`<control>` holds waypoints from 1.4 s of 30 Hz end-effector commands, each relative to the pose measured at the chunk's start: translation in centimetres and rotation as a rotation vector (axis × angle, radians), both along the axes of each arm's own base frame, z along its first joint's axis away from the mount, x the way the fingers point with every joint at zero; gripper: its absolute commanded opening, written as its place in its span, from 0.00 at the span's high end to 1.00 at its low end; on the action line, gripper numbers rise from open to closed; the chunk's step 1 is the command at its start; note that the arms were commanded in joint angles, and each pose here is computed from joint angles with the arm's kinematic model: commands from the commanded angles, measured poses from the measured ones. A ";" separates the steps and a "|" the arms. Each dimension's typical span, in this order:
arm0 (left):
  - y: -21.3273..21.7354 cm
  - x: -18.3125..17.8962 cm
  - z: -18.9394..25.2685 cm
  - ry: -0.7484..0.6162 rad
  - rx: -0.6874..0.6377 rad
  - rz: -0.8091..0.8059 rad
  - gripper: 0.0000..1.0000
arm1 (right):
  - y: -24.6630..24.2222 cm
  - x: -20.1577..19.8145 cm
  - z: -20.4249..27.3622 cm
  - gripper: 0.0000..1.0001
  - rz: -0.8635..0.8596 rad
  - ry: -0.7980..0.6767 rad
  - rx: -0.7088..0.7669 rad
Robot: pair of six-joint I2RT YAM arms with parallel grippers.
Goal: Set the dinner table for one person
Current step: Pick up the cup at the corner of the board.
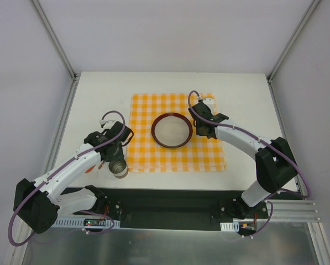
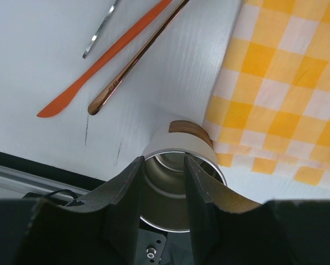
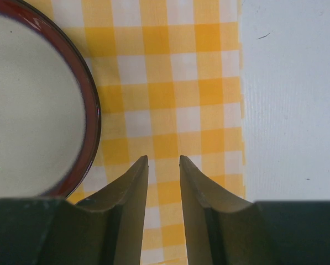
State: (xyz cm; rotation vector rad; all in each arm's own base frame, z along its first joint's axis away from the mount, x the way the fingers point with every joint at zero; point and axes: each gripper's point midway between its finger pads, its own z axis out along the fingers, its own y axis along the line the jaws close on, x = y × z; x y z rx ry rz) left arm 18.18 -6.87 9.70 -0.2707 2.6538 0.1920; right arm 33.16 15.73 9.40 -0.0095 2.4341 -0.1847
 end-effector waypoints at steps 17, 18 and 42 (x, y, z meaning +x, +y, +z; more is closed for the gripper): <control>1.2 -0.1 0.7 0.022 0.062 -0.002 0.66 | 0.3 0.5 0.3 0.68 -0.006 -0.011 0.021; 1.3 -0.3 0.4 0.029 0.064 -0.001 0.66 | 0.3 0.5 0.3 0.68 -0.008 -0.010 0.020; 0.4 -1.0 -2.2 0.106 0.032 0.019 0.68 | -0.1 0.5 0.6 0.68 -0.014 -0.017 0.018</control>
